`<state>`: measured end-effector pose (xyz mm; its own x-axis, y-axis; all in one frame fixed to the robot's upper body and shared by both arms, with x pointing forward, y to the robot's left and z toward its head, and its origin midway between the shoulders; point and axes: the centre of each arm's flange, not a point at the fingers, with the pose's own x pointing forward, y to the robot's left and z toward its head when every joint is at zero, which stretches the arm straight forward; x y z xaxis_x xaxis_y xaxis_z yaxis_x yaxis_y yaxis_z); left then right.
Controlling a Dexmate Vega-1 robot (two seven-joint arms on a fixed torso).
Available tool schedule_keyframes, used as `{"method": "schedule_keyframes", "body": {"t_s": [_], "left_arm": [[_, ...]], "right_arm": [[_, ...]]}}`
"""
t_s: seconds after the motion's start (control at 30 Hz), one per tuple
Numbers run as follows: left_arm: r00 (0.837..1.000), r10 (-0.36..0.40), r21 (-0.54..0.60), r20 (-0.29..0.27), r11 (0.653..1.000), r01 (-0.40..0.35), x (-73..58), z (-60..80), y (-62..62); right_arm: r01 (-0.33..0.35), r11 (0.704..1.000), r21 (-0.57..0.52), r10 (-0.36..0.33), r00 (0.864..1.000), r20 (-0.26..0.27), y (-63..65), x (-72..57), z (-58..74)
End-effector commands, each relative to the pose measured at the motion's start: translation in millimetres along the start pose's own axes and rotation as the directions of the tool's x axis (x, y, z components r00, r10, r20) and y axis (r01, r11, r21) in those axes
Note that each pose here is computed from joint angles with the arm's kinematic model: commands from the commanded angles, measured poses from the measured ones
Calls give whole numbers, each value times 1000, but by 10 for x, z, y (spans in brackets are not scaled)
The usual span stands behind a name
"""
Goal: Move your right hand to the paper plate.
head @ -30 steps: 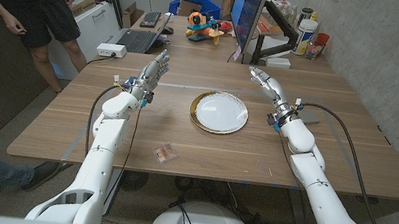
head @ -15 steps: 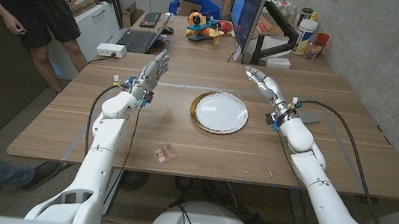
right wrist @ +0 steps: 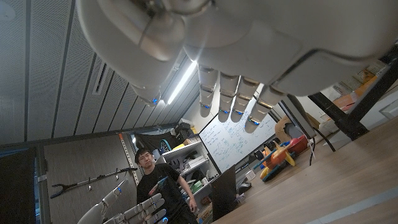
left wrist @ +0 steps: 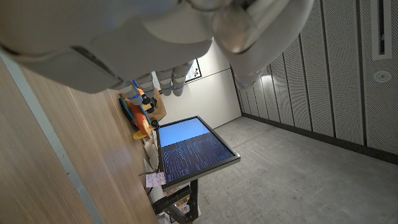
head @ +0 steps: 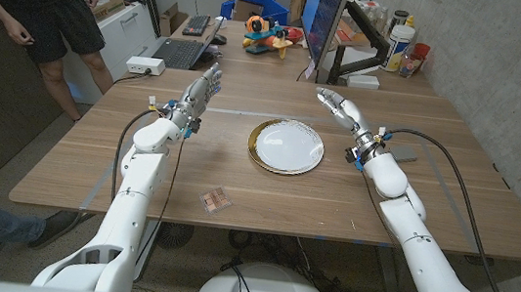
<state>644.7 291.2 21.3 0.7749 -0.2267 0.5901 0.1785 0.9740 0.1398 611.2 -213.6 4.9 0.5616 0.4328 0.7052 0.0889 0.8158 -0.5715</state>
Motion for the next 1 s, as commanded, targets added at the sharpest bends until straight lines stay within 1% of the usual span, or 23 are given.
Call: {"method": "schedule_keyframes", "body": {"t_s": [0.03,0.47,1.0], "left_arm": [[1000,-5,-2,-1,1000,5,13,-9,-10],[1000,-4,-3,1,1000,4,24,-2,10],[1000,-4,-4,8,1000,4,26,23,-1]], "right_arm": [[-22,998,-54,23,1000,19,60,33,46],[-35,991,-131,40,999,36,109,59,114],[-43,989,-144,51,997,51,130,67,150]]}}
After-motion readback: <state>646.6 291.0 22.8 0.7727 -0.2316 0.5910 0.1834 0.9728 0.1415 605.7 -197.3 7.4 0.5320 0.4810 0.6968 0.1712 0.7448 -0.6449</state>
